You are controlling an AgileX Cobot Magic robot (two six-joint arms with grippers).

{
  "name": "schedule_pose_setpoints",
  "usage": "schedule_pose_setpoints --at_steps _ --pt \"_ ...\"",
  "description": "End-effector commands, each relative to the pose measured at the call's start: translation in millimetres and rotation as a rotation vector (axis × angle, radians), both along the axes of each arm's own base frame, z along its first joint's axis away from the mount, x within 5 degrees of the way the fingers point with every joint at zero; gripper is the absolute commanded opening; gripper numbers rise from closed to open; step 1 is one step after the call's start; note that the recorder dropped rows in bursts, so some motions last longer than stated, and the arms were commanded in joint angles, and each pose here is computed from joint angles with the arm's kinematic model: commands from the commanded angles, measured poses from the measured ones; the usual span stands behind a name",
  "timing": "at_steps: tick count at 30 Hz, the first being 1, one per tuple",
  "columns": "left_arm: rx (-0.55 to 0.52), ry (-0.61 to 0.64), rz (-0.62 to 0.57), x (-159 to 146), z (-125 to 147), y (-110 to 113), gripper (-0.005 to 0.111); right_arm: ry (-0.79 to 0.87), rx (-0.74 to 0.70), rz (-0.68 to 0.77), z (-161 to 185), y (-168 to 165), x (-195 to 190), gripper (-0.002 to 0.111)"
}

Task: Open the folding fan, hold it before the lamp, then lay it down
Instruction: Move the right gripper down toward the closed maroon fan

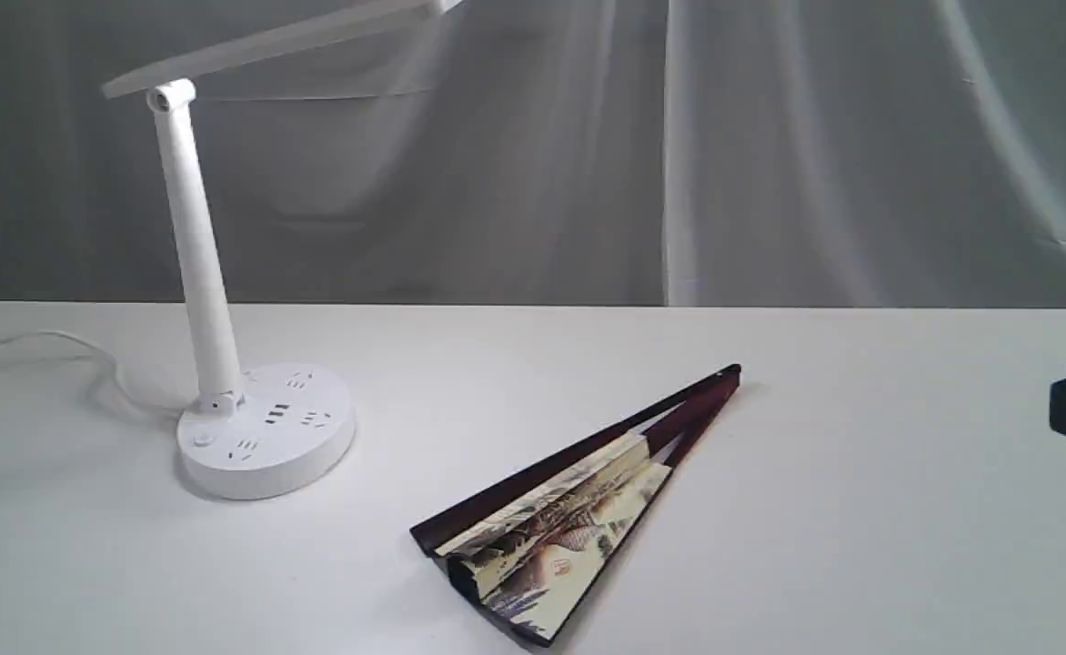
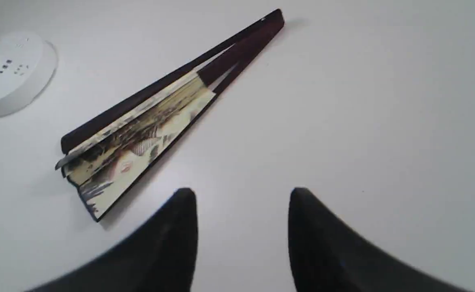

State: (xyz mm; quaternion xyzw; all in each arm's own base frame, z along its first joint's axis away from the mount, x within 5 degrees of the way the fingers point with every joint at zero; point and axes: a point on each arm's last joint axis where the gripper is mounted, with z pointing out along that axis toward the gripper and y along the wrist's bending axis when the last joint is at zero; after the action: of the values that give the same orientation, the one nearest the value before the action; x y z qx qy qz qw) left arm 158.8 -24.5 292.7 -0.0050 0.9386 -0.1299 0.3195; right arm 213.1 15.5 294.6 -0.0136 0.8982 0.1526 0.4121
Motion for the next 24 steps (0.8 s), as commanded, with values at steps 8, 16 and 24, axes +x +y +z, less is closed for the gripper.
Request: schedule_pose_setpoints --at_steps 8,16,24 --pt "0.107 0.04 -0.128 32.5 -1.6 -26.1 0.006 0.128 0.002 0.198 -34.7 26.0 24.1 0.042" --pt "0.128 0.093 -0.116 43.0 -20.2 -57.1 0.006 0.291 -0.022 0.229 -48.0 40.6 63.4 0.042" --pt "0.049 0.121 -0.071 55.2 -36.9 -81.1 0.006 0.305 -0.037 0.263 -47.3 45.1 108.9 0.042"
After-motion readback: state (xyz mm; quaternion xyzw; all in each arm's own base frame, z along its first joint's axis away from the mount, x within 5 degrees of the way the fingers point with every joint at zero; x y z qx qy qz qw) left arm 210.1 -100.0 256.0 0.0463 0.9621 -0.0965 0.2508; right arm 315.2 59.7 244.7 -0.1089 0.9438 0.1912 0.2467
